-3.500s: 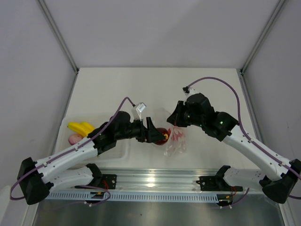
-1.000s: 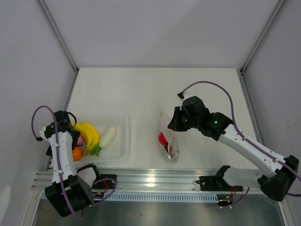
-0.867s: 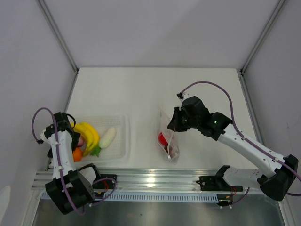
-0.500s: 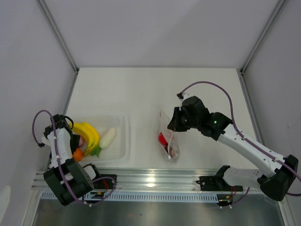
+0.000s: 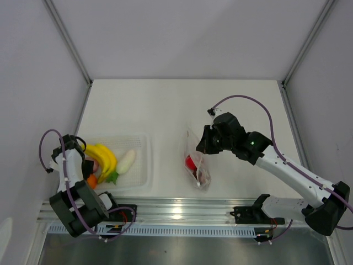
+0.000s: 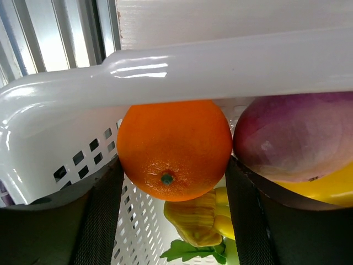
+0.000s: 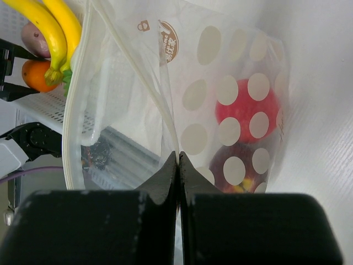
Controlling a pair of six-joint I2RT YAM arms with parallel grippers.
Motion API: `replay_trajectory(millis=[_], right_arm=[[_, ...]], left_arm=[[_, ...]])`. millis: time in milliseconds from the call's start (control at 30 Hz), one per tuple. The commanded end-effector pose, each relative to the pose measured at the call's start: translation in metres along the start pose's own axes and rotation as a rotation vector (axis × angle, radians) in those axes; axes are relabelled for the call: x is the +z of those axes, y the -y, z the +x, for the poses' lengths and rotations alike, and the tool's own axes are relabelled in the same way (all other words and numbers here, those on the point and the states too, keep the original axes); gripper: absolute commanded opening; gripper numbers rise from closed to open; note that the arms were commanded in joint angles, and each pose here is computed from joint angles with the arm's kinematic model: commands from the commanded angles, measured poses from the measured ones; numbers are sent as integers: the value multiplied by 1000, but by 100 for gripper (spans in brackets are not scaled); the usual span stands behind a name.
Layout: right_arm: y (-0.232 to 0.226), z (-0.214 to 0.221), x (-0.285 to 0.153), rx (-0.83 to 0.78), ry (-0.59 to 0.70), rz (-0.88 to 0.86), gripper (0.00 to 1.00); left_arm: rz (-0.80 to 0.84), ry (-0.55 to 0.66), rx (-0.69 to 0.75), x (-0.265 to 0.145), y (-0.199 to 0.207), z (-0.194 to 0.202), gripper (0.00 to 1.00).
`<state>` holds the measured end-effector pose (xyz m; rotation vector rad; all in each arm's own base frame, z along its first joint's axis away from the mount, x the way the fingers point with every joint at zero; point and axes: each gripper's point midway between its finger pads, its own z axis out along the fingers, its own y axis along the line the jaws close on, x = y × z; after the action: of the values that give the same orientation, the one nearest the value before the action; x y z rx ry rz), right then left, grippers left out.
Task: Place the food in the zip-top bag and seal the zipper
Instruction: Pick up the fake fruit from the bin, then place the fake fruit in the zipper food storage bag.
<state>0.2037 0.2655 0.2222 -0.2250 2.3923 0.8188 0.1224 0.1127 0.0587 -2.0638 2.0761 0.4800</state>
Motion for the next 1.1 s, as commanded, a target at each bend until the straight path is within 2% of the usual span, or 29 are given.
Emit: replay_trajectory(millis=[0,100,133,367,500,600,767,833,867,900,1000,1067], right_arm=[[-14,-19,-10,-5,67,-46,0],[-14,-19,-9,-3,66,-45,0],[-14,-20,-9,-2,67,-46,0],[-15,-20,-8,6,68,-45,0],[-16,-21,-6,9,66,-45,0],[-15,-21,-4,9,61,-39,0],[-14,-22,-2,15,60,-30,0],[-15,-22,-2,23,61,-29,0],[-16,-23,-2,24,63,-31,0],[-18,-24,-3,25,63,-33,0],[-23,-26,-4,23,69,-40,0],[-25,-26,-5,25,69,-35,0]], left_arm=[[47,9,-19,-2,3,-1,28],[107,3,-12,-14,6,0,13],[137,1,-12,-19,9,0,1],[270,98,-15,-67,14,-15,1],[421,172,28,-108,30,-13,1],[570,182,126,-148,45,4,0],[931,141,399,-232,60,55,1],[1173,87,567,-275,67,90,1],[1375,102,618,-314,72,97,1],[1484,-5,732,-325,63,129,1],[1791,-150,858,-374,47,166,1],[1873,-200,914,-391,41,179,1]])
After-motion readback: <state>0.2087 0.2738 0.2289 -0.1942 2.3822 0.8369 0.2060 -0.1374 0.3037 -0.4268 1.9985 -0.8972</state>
